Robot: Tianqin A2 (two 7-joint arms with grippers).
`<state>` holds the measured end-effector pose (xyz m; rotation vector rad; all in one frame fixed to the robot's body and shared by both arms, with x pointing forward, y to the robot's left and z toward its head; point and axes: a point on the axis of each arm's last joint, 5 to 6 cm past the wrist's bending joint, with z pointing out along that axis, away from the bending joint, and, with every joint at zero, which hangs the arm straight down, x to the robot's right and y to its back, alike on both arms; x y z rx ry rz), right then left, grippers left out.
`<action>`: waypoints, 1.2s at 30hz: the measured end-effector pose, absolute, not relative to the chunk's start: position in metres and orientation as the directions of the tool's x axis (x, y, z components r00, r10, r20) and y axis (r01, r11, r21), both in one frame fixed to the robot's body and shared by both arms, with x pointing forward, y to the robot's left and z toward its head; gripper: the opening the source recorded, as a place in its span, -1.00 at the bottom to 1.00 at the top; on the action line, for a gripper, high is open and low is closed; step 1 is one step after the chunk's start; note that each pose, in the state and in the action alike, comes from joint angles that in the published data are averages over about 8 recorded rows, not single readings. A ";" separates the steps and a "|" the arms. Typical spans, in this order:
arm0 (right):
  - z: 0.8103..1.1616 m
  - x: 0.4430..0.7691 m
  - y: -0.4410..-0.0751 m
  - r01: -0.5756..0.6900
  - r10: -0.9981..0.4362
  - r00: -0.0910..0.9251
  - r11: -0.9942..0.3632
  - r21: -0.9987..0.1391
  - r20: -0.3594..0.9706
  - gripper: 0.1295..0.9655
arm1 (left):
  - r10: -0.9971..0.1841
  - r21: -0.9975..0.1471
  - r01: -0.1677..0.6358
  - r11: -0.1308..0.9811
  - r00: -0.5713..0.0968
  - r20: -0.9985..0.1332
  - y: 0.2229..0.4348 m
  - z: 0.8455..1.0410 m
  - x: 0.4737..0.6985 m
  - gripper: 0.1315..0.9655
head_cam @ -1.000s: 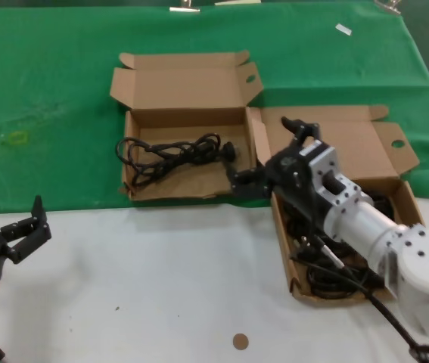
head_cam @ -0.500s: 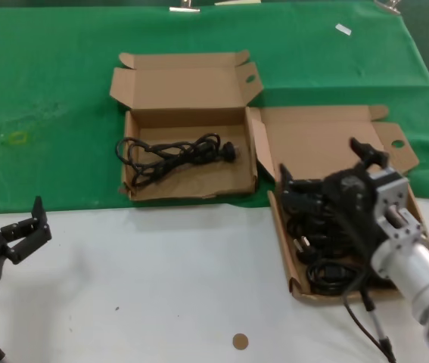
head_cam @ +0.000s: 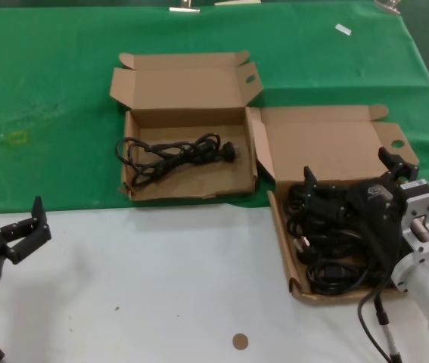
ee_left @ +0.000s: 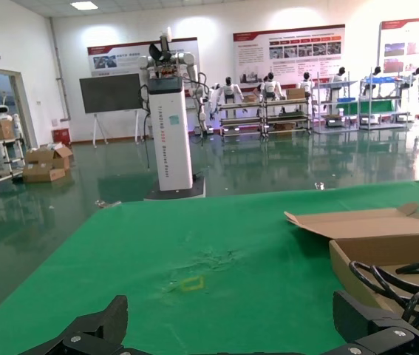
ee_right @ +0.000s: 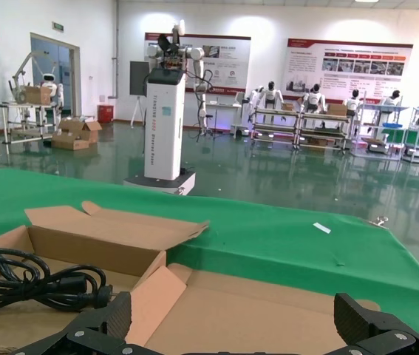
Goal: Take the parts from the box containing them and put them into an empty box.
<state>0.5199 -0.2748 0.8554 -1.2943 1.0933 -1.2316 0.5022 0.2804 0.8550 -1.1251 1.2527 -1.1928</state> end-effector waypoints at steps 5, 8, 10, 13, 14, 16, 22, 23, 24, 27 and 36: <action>0.855 0.520 -0.275 0.025 -0.993 0.072 -0.091 -0.995 0.093 1.00 | -0.997 -0.997 0.022 0.070 -0.035 -0.071 0.280 0.855 0.502 1.00; 0.855 0.520 -0.275 0.025 -0.993 0.072 -0.091 -0.995 0.093 1.00 | -0.997 -0.997 0.022 0.070 -0.035 -0.071 0.280 0.855 0.502 1.00; 0.855 0.520 -0.275 0.025 -0.993 0.072 -0.091 -0.995 0.093 1.00 | -0.997 -0.997 0.022 0.070 -0.035 -0.071 0.280 0.855 0.502 1.00; 0.855 0.520 -0.275 0.025 -0.993 0.072 -0.091 -0.995 0.093 1.00 | -0.997 -0.997 0.022 0.070 -0.035 -0.071 0.280 0.855 0.502 1.00; 0.855 0.520 -0.275 0.025 -0.993 0.072 -0.091 -0.995 0.093 1.00 | -0.997 -0.997 0.022 0.070 -0.035 -0.071 0.280 0.855 0.502 1.00; 0.855 0.520 -0.275 0.025 -0.993 0.072 -0.091 -0.995 0.093 1.00 | -0.997 -0.997 0.022 0.070 -0.035 -0.071 0.280 0.855 0.502 1.00; 0.855 0.520 -0.275 0.025 -0.993 0.073 -0.091 -0.995 0.093 1.00 | -0.997 -0.997 0.022 0.070 -0.035 -0.071 0.280 0.855 0.502 1.00; 0.855 0.520 -0.275 0.025 -0.993 0.073 -0.091 -0.995 0.093 1.00 | -0.997 -0.997 0.022 0.070 -0.035 -0.071 0.280 0.855 0.502 1.00; 0.855 0.520 -0.275 0.025 -0.993 0.073 -0.091 -0.995 0.093 1.00 | -0.997 -0.997 0.022 0.070 -0.035 -0.071 0.280 0.855 0.502 1.00; 0.855 0.520 -0.275 0.025 -0.993 0.073 -0.091 -0.995 0.093 1.00 | -0.997 -0.997 0.022 0.070 -0.035 -0.071 0.280 0.855 0.502 1.00; 0.855 0.520 -0.275 0.025 -0.993 0.073 -0.091 -0.995 0.093 1.00 | -0.997 -0.997 0.022 0.070 -0.035 -0.071 0.280 0.855 0.502 1.00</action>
